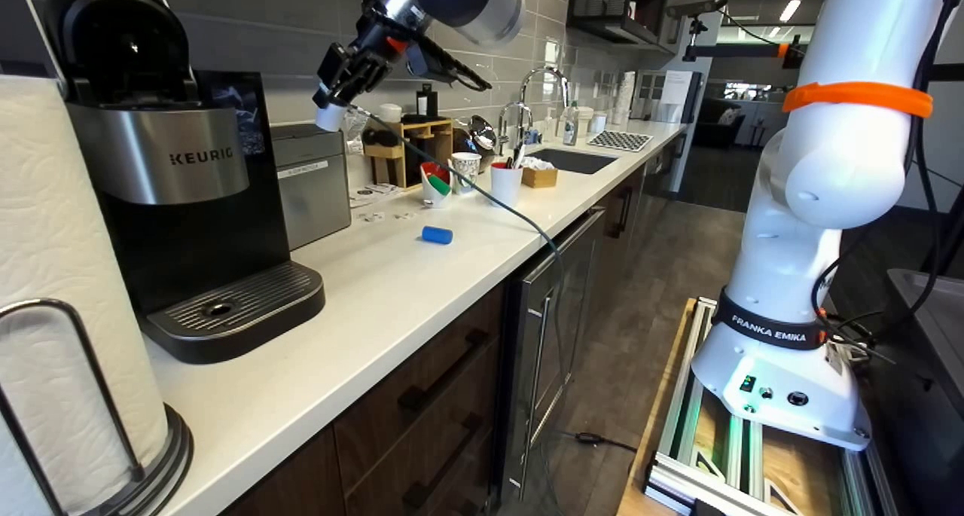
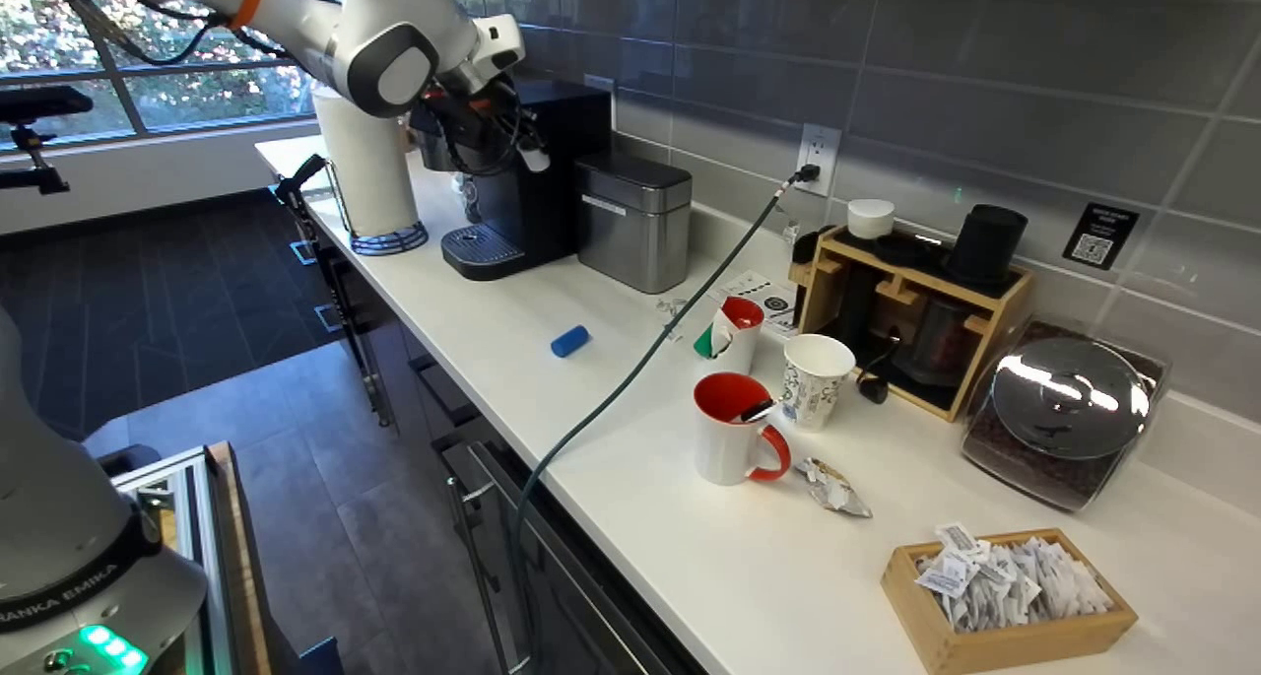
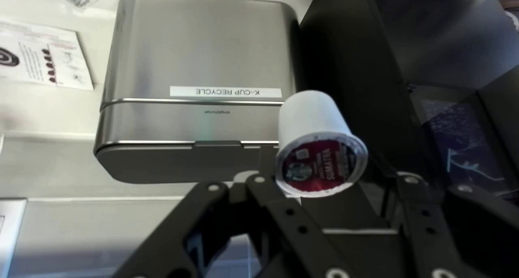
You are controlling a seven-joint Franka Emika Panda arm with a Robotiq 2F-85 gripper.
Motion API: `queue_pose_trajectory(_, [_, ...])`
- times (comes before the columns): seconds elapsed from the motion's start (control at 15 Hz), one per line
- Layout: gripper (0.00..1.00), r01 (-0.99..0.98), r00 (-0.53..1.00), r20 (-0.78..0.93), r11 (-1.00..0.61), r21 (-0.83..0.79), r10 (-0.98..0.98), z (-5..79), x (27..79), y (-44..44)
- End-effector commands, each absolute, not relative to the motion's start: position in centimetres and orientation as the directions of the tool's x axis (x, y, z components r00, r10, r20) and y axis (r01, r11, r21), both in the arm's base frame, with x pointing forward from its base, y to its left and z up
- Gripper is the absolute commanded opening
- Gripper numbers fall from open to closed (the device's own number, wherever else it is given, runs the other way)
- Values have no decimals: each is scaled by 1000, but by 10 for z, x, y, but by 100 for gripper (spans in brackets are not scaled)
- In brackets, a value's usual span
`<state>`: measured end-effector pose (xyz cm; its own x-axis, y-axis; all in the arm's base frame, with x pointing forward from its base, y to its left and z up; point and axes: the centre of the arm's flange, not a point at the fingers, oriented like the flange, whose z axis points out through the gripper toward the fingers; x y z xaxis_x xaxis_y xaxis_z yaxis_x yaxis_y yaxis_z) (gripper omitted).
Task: Put the coffee pod on the bin
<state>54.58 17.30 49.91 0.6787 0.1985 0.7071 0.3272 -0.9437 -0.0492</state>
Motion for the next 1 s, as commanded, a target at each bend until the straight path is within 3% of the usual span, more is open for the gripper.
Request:
queue_pose_trajectory(0.0, [29,390,603,720,-915,109,343,507,602,205])
queue_pose_trajectory(0.33, [29,463,457,701,-819,338,547,520,677,238])
queue_pose_trajectory(0.6, [29,550,472,581,-737,394,663,504,722,251])
queue_pose_trajectory(0.93, [29,497,518,548,-752,433,657,504,764,241])
